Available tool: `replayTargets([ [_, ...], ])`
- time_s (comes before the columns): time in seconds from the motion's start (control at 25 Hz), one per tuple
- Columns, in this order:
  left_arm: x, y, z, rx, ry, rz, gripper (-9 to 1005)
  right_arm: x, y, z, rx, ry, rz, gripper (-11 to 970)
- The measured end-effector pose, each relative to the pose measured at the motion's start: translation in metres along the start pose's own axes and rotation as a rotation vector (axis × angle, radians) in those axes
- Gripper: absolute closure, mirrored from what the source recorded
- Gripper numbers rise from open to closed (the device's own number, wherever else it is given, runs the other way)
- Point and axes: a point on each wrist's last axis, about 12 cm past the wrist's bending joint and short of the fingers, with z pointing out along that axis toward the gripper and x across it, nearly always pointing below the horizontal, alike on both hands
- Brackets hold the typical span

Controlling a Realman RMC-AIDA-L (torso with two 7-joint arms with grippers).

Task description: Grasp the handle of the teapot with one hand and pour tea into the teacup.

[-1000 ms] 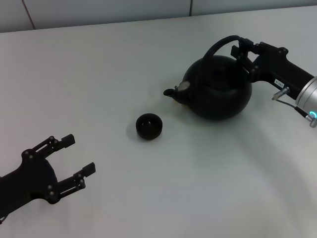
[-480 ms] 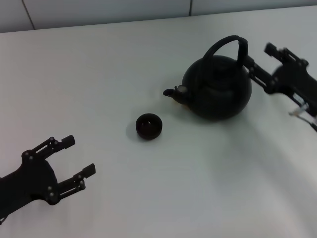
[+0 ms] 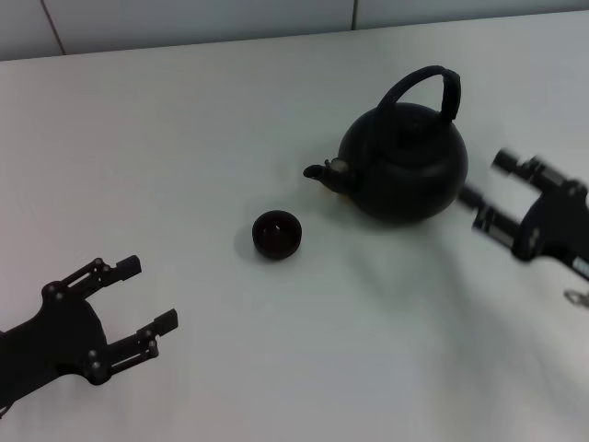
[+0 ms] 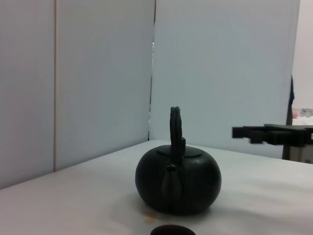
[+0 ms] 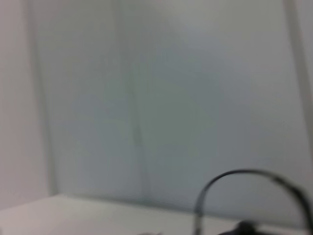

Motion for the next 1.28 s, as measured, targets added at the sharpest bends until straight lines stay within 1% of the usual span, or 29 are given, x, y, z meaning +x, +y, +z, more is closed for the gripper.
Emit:
replayTargets([
  [0.16, -0.002, 0.003, 0.001, 0.024, 0.015, 0.003, 196, -0.005, -0.001, -0.005, -0.199, 0.144, 0.011, 280],
  [0.2, -0.003, 0.004, 0.002, 0.042, 0.028, -0.002, 196, -0.007, -0.003, -0.006, -0.277, 0.224, 0.011, 280],
  [0.24, -0.003, 0.004, 0.002, 0.042, 0.028, -0.002, 196, -0.007, -0.003, -0.006, -0.277, 0.224, 0.011, 280],
  [0.32, -0.005, 0.006, 0.002, 0.065, 0.048, -0.007, 196, -0.011, -0.007, -0.006, -0.322, 0.286, 0.005, 280],
  [0.4, -0.007, 0.009, 0.002, 0.076, 0.061, -0.011, 196, -0.017, -0.014, -0.004, -0.336, 0.318, -0.009, 280],
  [0.56, -0.010, 0.014, 0.003, 0.081, 0.065, -0.012, 196, -0.021, -0.017, -0.001, -0.343, 0.326, -0.027, 281],
  [0.64, -0.015, 0.019, 0.006, 0.097, 0.075, -0.006, 196, -0.025, -0.020, 0.001, -0.351, 0.341, -0.053, 281],
  [0.68, -0.015, 0.019, 0.006, 0.097, 0.075, -0.006, 196, -0.027, -0.022, 0.002, -0.356, 0.353, -0.068, 281],
  [0.72, -0.026, 0.032, 0.010, 0.143, 0.124, 0.007, 196, -0.031, -0.025, 0.003, -0.360, 0.366, -0.081, 281],
  [0.8, -0.037, 0.043, 0.013, 0.173, 0.166, 0.025, 196, -0.042, -0.032, 0.008, -0.385, 0.402, -0.108, 281],
  [0.84, -0.037, 0.043, 0.013, 0.173, 0.166, 0.025, 196, -0.042, -0.032, 0.008, -0.385, 0.402, -0.108, 281],
  [0.92, -0.056, 0.062, 0.018, 0.211, 0.230, 0.038, 196, -0.054, -0.039, 0.013, -0.407, 0.438, -0.123, 281],
  [0.96, -0.060, 0.066, 0.019, 0.221, 0.247, 0.037, 196, -0.054, -0.039, 0.013, -0.407, 0.438, -0.123, 281],
  [1.0, -0.063, 0.068, 0.020, 0.228, 0.257, 0.041, 196, -0.059, -0.042, 0.015, -0.415, 0.458, -0.139, 281],
  [1.12, -0.069, 0.071, 0.024, 0.245, 0.285, 0.055, 196, -0.063, -0.044, 0.017, -0.420, 0.468, -0.152, 280],
  [1.28, -0.070, 0.070, 0.028, 0.259, 0.284, 0.060, 196, -0.065, -0.045, 0.019, -0.426, 0.473, -0.162, 280],
])
